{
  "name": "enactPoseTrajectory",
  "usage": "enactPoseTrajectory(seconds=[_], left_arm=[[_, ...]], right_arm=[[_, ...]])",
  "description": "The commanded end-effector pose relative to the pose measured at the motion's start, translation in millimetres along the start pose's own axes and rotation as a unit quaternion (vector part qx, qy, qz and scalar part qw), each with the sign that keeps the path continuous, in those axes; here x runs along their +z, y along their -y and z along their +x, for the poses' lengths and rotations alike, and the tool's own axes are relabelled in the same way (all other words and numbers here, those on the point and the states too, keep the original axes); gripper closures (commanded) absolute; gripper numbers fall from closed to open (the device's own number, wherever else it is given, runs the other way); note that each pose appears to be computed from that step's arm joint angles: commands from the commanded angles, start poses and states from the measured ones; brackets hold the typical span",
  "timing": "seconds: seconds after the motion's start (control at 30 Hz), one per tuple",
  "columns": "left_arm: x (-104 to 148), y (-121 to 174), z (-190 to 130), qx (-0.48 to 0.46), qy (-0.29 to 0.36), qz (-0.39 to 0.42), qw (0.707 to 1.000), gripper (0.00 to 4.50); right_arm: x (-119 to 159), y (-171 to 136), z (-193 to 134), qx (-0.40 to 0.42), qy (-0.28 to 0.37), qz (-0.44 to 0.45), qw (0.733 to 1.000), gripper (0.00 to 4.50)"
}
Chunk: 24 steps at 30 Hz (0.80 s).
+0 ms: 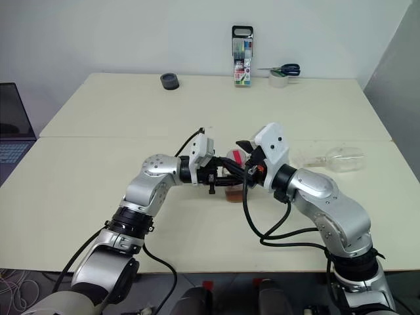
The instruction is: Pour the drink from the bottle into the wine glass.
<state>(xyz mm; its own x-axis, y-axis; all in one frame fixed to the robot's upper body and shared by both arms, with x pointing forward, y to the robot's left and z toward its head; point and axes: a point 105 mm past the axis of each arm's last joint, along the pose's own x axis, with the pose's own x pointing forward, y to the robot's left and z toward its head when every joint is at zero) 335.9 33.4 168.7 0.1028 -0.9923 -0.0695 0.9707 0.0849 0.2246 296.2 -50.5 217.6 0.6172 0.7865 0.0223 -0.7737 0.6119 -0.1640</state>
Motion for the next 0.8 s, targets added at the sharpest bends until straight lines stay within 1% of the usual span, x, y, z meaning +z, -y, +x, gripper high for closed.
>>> enactPoseTrajectory(seconds=[0.03, 0.1, 0.17, 0.27, 0.33, 0.37, 0.43, 0.53, 0.6, 0.63, 0.77, 0.8], left_arm=[[16.1, 0.8, -0.9, -0.001, 0.019, 0.028, 0.999, 2.73], [16.6, 1.1, -1.6, -0.001, 0.020, 0.028, 0.999, 2.73], [17.9, 2.0, -2.0, -0.004, 0.021, 0.025, 0.999, 2.73], [22.1, 4.5, 0.1, -0.018, 0.026, 0.026, 0.999, 2.73], [23.9, 5.6, 1.5, -0.025, 0.027, 0.028, 0.999, 2.74], [24.6, 6.0, 2.2, -0.028, 0.026, 0.029, 0.999, 2.74], [28.2, 4.1, 4.2, -0.029, 0.026, 0.033, 0.999, 2.74], [30.4, 1.6, 5.8, -0.023, 0.028, 0.035, 0.999, 2.74], [29.3, 0.1, 5.2, -0.014, 0.028, 0.035, 0.999, 2.74], [29.1, -0.9, 4.9, -0.010, 0.028, 0.033, 0.999, 2.74], [28.2, -5.9, 4.0, 0.011, 0.030, 0.032, 0.999, 2.74], [27.8, -7.4, 4.3, 0.017, 0.031, 0.030, 0.999, 2.74]], right_arm=[[12.7, -1.2, -2.4, 0.020, 0.027, -0.018, 0.999, 2.61], [12.0, -3.1, -1.8, 0.042, 0.026, -0.024, 0.999, 2.61], [11.3, -4.2, -0.8, 0.092, 0.023, -0.032, 0.995, 2.61], [1.9, 4.6, -3.0, 0.183, -0.026, -0.069, 0.980, 2.61], [-1.3, 13.9, -4.8, 0.221, -0.054, -0.091, 0.969, 2.61], [-1.1, 19.1, -4.8, 0.234, -0.064, -0.103, 0.965, 2.61], [10.0, 35.4, 0.7, 0.243, -0.073, -0.130, 0.959, 2.61], [18.3, 49.0, 0.2, 0.242, -0.086, -0.126, 0.958, 2.61], [21.5, 54.2, -2.0, 0.220, -0.075, -0.116, 0.966, 1.87], [22.9, 55.4, -4.0, 0.211, -0.071, -0.114, 0.968, 1.64], [32.6, 53.0, -17.4, 0.163, -0.044, -0.115, 0.979, 0.20], [37.4, 48.0, -23.2, 0.144, -0.030, -0.108, 0.983, 0.00]])
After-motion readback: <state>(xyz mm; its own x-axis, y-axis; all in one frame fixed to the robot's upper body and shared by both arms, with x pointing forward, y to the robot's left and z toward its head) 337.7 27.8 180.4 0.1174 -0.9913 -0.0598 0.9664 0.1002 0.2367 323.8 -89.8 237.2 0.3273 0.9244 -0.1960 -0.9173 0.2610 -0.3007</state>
